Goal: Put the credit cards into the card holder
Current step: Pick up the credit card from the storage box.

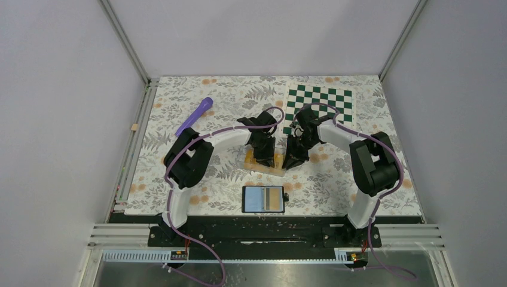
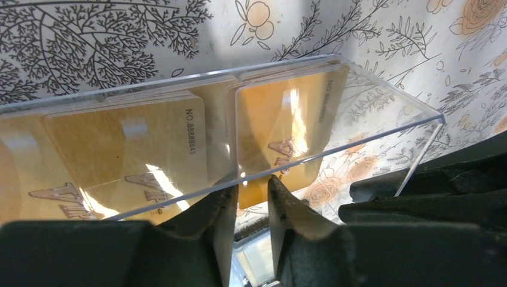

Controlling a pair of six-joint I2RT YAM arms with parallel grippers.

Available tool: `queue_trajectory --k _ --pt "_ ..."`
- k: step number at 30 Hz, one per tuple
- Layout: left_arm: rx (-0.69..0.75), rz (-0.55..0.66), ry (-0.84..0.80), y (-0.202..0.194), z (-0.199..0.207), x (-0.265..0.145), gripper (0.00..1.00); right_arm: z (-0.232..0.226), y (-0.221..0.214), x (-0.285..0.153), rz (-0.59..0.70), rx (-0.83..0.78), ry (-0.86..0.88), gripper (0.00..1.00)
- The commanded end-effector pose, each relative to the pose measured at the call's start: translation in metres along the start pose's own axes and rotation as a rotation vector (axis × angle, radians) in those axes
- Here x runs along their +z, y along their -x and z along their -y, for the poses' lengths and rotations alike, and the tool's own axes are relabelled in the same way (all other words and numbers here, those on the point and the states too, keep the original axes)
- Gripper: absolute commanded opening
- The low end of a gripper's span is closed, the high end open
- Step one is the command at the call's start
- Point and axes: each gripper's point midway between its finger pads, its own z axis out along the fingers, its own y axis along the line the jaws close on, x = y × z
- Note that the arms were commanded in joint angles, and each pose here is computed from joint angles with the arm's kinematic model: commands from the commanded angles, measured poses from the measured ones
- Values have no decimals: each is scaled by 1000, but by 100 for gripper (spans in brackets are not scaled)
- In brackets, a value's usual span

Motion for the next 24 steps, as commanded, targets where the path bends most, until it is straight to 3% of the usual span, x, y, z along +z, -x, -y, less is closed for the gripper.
queue_trajectory --k 1,12,24 --pt "-3 -7 14 -7 -5 5 17 -14 -3 -9 12 -21 62 16" --pt "26 61 -38 -1 16 -12 0 -12 -10 -9 6 -20 67 12" --pt "72 121 -7 5 21 -27 0 -14 -10 -10 7 -20 74 12"
